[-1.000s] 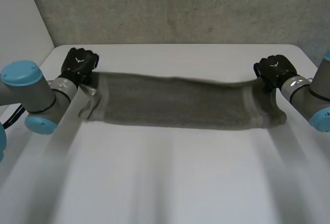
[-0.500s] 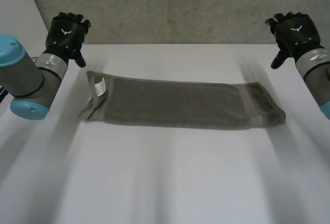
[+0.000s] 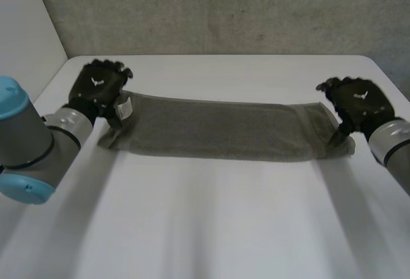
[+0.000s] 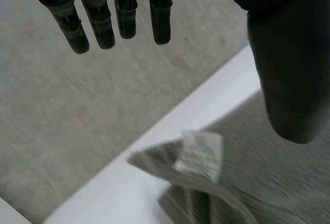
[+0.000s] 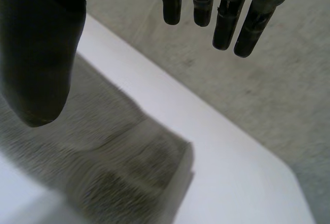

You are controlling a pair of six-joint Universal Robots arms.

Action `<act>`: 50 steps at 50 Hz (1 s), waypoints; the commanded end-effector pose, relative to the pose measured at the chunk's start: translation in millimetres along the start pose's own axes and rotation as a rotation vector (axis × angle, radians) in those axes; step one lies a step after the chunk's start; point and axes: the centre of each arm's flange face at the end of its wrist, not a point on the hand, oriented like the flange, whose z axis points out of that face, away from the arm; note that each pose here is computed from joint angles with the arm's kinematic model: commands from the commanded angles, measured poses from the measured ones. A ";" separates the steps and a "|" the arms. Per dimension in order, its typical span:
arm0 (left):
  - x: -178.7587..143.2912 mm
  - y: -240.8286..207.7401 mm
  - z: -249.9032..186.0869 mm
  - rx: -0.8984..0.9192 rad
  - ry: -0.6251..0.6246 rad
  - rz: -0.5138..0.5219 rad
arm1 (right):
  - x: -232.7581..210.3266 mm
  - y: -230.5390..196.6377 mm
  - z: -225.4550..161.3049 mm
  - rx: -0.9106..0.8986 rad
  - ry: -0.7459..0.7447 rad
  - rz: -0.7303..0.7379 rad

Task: Fold the towel.

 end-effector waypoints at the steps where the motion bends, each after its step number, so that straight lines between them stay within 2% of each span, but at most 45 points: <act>1: 3.8 31.5 11.0 -0.066 0.007 -0.013 | -12.5 38.3 12.9 -0.092 -0.063 0.017; 13: -7.8 56.9 41.1 -0.091 -0.081 -0.011 | 3.9 58.3 23.7 -0.106 -0.048 -0.001; 25: -13.2 70.5 65.0 -0.079 -0.114 -0.003 | 9.7 81.5 32.7 -0.128 -0.033 -0.051; 37: -49.6 97.2 76.0 -0.143 -0.216 0.175 | 7.4 93.0 41.3 -0.146 -0.037 -0.081; 50: -48.1 100.3 68.0 -0.173 -0.209 0.167 | 8.7 98.0 49.6 -0.148 -0.032 -0.079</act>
